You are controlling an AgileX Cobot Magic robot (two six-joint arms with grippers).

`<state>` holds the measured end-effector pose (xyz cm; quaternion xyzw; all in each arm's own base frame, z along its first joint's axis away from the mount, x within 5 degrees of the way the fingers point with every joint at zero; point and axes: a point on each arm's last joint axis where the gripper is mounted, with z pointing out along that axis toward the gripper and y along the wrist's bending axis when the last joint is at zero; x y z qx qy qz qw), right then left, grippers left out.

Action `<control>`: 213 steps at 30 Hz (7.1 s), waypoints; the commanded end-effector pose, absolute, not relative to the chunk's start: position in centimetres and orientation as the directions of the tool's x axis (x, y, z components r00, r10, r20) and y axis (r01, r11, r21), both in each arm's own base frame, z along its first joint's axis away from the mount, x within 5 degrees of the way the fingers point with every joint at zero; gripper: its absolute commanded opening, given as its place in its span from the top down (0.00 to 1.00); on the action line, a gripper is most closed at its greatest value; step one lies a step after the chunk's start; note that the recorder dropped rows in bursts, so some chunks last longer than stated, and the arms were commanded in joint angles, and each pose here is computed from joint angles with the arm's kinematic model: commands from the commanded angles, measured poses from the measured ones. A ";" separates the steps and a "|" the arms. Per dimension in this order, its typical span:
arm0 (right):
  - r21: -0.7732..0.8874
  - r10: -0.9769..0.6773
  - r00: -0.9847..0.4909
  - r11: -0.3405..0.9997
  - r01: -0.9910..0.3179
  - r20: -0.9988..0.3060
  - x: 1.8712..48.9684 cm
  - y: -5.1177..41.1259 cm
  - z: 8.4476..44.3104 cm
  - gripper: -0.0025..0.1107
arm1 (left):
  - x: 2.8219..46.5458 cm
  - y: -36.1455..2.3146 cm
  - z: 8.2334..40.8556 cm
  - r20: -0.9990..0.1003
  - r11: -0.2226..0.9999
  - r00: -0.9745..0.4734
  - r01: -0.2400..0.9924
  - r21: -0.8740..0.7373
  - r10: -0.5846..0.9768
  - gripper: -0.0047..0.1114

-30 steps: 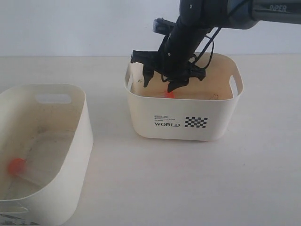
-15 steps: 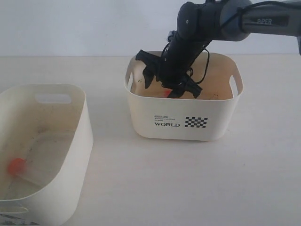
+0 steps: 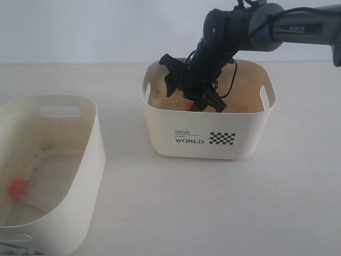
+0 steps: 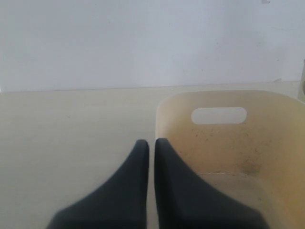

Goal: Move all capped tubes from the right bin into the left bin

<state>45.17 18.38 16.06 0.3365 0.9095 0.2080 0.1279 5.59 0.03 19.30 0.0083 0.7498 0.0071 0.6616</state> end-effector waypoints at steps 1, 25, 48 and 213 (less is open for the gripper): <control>0.453 0.678 -0.731 0.676 0.582 -0.073 45.4 18.1 14.7 0.44 | 5.6 0.0 19.4 -0.992 1.000 -0.122 0.001 0.014 0.014 0.92; 0.413 0.667 -0.743 0.692 0.592 -0.053 45.2 18.0 13.7 0.44 | 5.6 0.0 19.4 -0.992 1.000 -0.122 0.001 0.014 0.014 0.92; 0.411 0.678 -0.734 0.680 0.606 -0.040 45.2 18.0 13.7 0.55 | 5.6 0.0 19.4 -0.992 1.000 -0.122 0.001 0.014 0.014 0.92; 0.293 0.238 -0.956 0.939 0.182 -0.170 44.6 17.7 13.7 0.15 | 5.6 0.0 19.4 -0.992 1.000 -0.121 0.001 0.014 0.014 0.92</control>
